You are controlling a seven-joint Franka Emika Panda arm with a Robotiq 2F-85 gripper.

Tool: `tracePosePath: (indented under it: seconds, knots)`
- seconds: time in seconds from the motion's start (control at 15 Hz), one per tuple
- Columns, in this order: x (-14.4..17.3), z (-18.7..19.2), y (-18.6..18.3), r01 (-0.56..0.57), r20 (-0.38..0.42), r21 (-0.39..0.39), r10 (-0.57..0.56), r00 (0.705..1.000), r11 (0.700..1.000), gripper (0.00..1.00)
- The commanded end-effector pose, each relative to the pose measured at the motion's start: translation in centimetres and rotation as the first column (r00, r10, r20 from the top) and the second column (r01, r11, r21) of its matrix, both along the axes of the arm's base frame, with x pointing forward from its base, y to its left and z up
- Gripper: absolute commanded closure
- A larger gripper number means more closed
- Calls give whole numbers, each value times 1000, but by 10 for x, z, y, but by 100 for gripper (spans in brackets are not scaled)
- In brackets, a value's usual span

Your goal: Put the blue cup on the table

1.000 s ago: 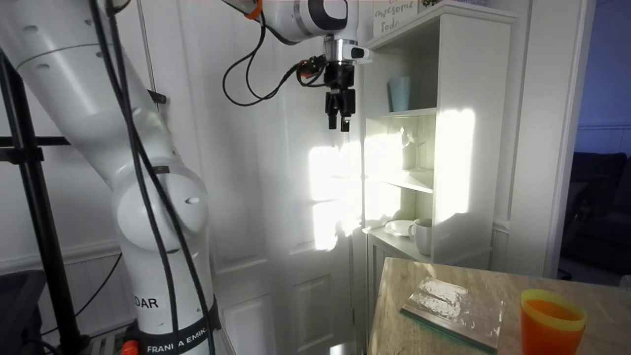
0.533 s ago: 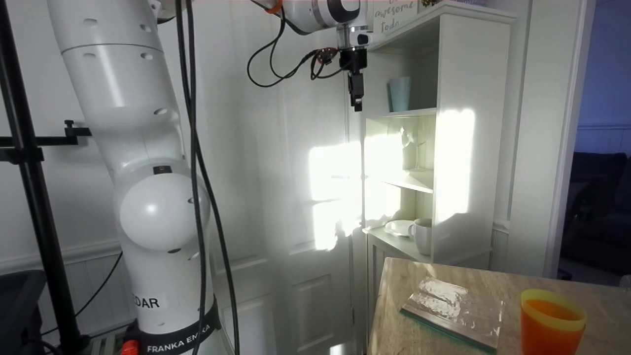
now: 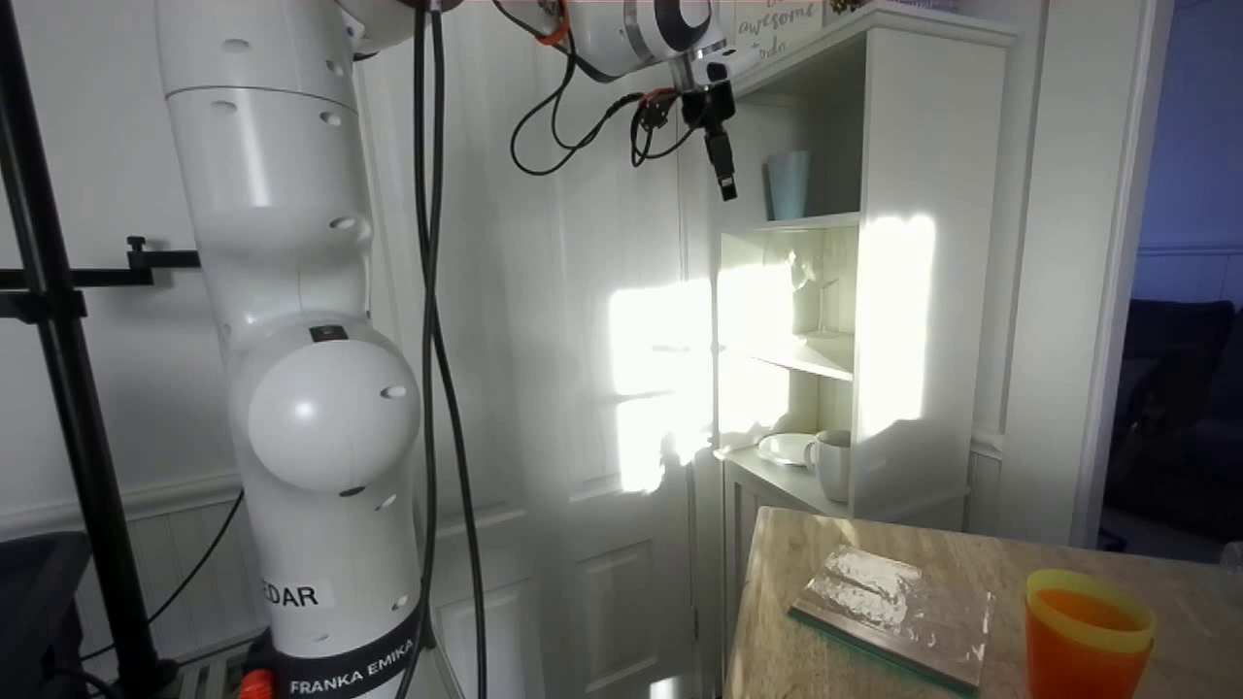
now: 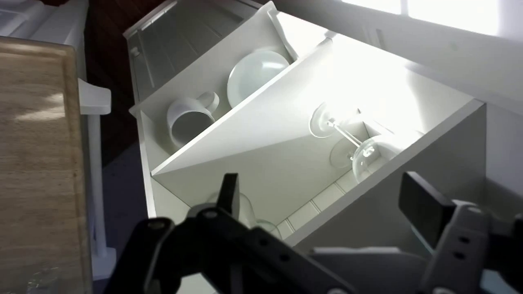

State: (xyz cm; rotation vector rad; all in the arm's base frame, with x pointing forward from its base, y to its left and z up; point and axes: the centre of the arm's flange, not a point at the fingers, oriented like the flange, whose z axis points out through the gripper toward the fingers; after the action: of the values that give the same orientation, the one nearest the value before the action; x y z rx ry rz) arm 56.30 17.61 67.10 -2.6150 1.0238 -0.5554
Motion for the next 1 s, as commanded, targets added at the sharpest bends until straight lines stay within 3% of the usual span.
tracePosePath:
  seconds: [0.0,0.13,0.33,0.67,0.93]
  knots:
    - [0,1,0,0,1,0,0,1000,1000,0]
    - [0,1,0,1,1,1,-1,1000,1000,0]
    - [21,1,11,77,88,66,-83,993,995,0]
    - [53,1,6,232,197,162,-262,945,959,0]
    - [65,-3,13,249,264,246,-311,913,937,0]
